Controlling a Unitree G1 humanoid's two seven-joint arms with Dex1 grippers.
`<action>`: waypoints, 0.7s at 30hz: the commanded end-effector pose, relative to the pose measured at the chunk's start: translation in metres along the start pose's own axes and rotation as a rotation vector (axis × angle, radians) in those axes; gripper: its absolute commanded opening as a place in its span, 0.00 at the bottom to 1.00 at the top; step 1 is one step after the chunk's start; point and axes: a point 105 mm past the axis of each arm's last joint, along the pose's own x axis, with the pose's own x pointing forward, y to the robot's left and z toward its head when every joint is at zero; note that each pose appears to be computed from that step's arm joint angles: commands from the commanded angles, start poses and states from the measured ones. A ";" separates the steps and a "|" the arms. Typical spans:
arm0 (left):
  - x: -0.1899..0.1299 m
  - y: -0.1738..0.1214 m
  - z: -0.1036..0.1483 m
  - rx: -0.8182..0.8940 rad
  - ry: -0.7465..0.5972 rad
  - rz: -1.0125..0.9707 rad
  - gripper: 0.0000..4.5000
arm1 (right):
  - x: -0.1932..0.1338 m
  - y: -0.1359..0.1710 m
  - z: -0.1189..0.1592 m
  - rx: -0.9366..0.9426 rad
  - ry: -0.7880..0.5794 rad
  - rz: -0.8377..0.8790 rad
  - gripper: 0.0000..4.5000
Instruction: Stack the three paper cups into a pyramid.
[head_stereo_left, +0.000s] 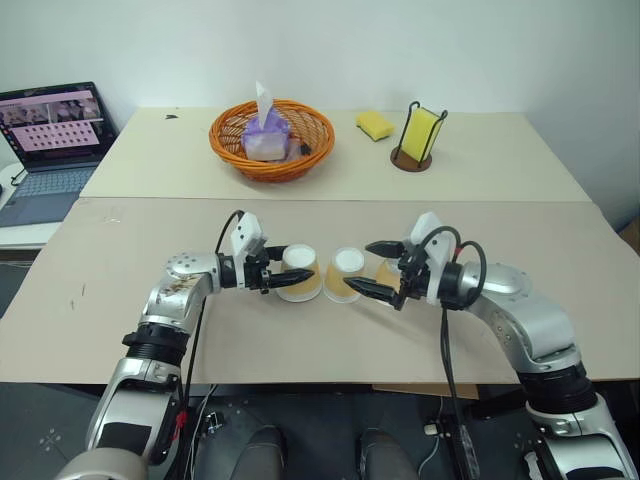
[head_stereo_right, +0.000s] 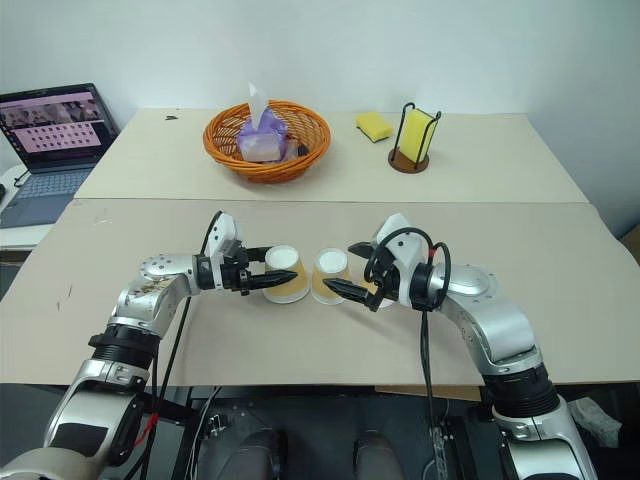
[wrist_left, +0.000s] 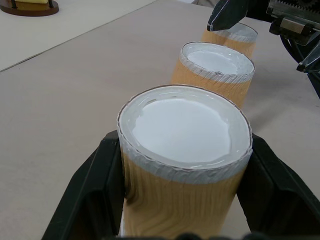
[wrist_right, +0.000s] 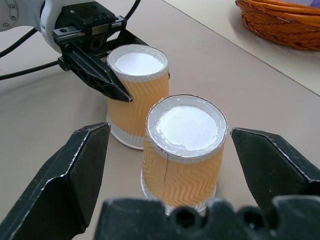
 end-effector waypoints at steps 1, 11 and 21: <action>0.000 0.000 -0.004 -0.001 0.016 0.005 0.56 | -0.005 -0.001 0.013 -0.037 -0.036 -0.006 1.00; 0.000 0.000 -0.002 0.004 0.008 0.022 0.56 | -0.002 0.000 0.013 -0.039 -0.034 0.009 1.00; -0.003 -0.001 0.003 0.015 -0.007 0.022 0.99 | -0.001 0.001 0.013 -0.039 -0.035 0.019 1.00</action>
